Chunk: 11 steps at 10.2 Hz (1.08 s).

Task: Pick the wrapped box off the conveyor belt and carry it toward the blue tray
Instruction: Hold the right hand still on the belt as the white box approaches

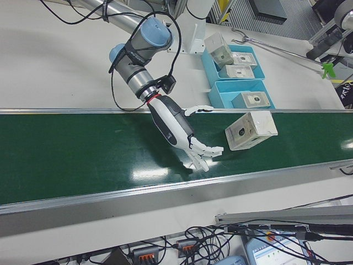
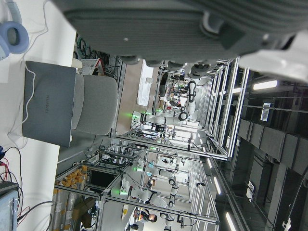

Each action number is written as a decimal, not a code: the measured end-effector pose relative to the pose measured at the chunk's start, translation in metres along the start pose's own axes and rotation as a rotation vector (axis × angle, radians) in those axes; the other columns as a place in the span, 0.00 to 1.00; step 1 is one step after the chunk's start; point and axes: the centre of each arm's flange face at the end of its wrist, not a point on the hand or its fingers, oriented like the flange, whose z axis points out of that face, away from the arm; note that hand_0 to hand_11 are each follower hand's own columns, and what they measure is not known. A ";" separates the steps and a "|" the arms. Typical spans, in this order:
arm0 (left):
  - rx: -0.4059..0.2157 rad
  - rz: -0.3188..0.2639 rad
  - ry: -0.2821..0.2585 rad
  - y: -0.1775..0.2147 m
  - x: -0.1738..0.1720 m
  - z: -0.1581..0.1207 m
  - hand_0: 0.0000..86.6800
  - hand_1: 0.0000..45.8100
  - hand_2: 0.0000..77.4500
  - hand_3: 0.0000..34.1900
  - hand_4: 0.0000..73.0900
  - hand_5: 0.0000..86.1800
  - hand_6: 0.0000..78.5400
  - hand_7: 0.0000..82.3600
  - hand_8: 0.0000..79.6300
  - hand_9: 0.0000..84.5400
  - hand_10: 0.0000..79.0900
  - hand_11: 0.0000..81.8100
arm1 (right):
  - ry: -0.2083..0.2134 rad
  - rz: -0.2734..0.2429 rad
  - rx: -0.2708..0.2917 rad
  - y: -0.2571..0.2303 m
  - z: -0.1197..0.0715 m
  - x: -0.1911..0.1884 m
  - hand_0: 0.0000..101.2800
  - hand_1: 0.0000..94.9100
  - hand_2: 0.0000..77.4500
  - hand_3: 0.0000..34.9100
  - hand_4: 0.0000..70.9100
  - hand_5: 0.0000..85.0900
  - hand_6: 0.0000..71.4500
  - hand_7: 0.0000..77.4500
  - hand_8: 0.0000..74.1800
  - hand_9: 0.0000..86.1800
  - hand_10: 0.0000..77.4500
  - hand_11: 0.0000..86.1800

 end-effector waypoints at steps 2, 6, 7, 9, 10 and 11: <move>0.000 0.000 0.000 0.000 0.000 0.000 0.00 0.00 0.01 0.00 0.00 0.01 0.00 0.01 0.01 0.00 0.00 0.00 | 0.001 0.000 -0.002 0.001 0.000 0.000 0.50 0.21 0.25 0.10 0.22 0.25 0.10 0.28 0.01 0.06 0.00 0.02; 0.000 0.000 0.000 0.000 0.000 0.000 0.00 0.00 0.01 0.00 0.00 0.01 0.00 0.01 0.01 0.00 0.00 0.01 | 0.002 0.001 -0.003 0.001 0.000 0.001 0.50 0.21 0.25 0.09 0.22 0.25 0.10 0.30 0.01 0.06 0.00 0.02; 0.000 0.000 0.000 0.000 0.000 0.000 0.00 0.00 0.01 0.00 0.00 0.01 0.00 0.01 0.01 0.00 0.00 0.01 | 0.002 0.001 -0.003 0.001 0.000 0.001 0.50 0.21 0.25 0.09 0.22 0.25 0.10 0.30 0.01 0.06 0.00 0.02; 0.000 0.000 0.000 0.000 0.000 0.000 0.00 0.00 0.01 0.00 0.00 0.01 0.00 0.01 0.01 0.00 0.01 0.00 | 0.004 0.001 0.000 0.000 -0.002 0.001 0.50 0.21 0.25 0.14 0.22 0.25 0.10 0.29 0.01 0.06 0.00 0.02; 0.000 0.000 0.000 0.000 0.000 0.000 0.00 0.00 0.01 0.00 0.00 0.01 0.00 0.01 0.01 0.00 0.01 0.00 | 0.006 0.001 0.004 -0.003 -0.003 0.003 0.50 0.21 0.25 0.14 0.22 0.25 0.10 0.29 0.01 0.06 0.00 0.02; 0.000 0.000 0.000 0.000 0.000 0.000 0.00 0.00 0.01 0.00 0.00 0.01 0.00 0.01 0.01 0.00 0.01 0.00 | 0.010 0.000 0.009 -0.006 -0.005 0.004 0.50 0.21 0.25 0.14 0.22 0.25 0.10 0.28 0.01 0.06 0.00 0.02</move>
